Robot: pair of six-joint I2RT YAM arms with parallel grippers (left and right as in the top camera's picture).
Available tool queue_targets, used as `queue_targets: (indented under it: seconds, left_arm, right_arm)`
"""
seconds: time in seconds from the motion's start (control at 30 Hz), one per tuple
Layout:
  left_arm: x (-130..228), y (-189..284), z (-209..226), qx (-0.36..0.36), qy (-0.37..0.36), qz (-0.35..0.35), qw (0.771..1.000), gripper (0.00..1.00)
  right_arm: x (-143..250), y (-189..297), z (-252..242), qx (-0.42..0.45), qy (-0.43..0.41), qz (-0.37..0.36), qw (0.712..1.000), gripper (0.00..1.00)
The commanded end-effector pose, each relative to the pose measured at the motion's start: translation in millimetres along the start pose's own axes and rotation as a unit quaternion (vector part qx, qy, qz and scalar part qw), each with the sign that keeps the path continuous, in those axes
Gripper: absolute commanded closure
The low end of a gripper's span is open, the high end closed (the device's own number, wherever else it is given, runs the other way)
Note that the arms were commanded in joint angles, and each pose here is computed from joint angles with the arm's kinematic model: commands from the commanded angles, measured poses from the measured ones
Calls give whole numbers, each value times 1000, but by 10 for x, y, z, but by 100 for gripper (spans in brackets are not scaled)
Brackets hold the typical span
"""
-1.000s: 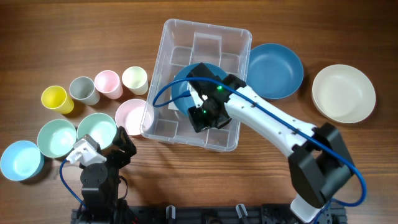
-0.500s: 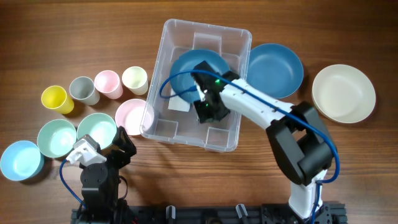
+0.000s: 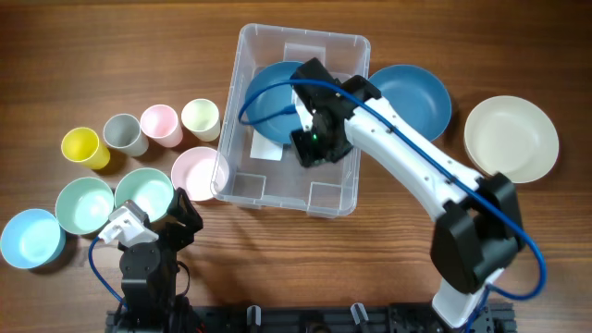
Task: Pack container
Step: 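Release the dark blue bowl and withdraw the right gripper rightward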
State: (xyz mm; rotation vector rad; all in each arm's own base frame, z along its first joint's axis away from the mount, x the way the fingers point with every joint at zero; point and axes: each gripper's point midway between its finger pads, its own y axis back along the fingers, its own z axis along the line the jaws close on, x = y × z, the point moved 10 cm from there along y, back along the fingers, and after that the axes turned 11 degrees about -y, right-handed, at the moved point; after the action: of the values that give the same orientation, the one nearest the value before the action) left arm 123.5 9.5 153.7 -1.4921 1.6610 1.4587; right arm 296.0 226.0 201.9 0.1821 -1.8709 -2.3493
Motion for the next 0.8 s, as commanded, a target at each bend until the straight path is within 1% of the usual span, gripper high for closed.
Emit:
queue_targets:
  seconds: [0.0, 0.03, 0.07, 0.13, 0.2, 0.23, 0.3, 0.33, 0.43, 0.57, 0.6, 0.7, 0.77]
  left_arm:
    - [8, -6, 7, 1, -2, -1, 1000, 0]
    - [8, -6, 7, 1, -2, -1, 1000, 0]
    - [8, -6, 7, 1, -2, -1, 1000, 0]
    - [8, -6, 7, 1, -2, -1, 1000, 0]
    - [8, -6, 7, 1, -2, -1, 1000, 0]
    - [8, -6, 7, 1, -2, -1, 1000, 0]
    - [8, -6, 7, 1, -2, -1, 1000, 0]
    - [8, -6, 7, 1, -2, -1, 1000, 0]
    - [8, -6, 7, 1, -2, -1, 1000, 0]
    - [8, -6, 7, 1, -2, -1, 1000, 0]
    - [8, -6, 7, 1, -2, -1, 1000, 0]
    - [8, -6, 7, 1, -2, -1, 1000, 0]
    - [8, -6, 7, 1, -2, -1, 1000, 0]
  right_arm:
    - [229, 185, 2, 29, -31, 28, 999, 85]
    - [296, 195, -24, 56, -46, 38, 997, 85]
    - [327, 218, -44, 81, -60, 32, 994, 85]
    - [360, 302, -49, 131, -72, -11, 989, 85]
    - [404, 446, 43, 133, -50, -60, 988, 82]
    - [450, 558, 109, 120, -38, -87, 988, 80]
    - [554, 747, 169, 99, -29, -117, 988, 74]
    - [599, 804, 157, 96, -33, -120, 988, 72]
    - [681, 785, 98, 108, -39, -104, 988, 73]
    - [753, 475, -35, 139, -63, -76, 985, 72]
    - [765, 396, -61, 143, -64, -72, 985, 71]
    - [791, 242, -127, 150, -82, -66, 983, 61]
    - [804, 199, -184, 157, -96, -60, 981, 61]
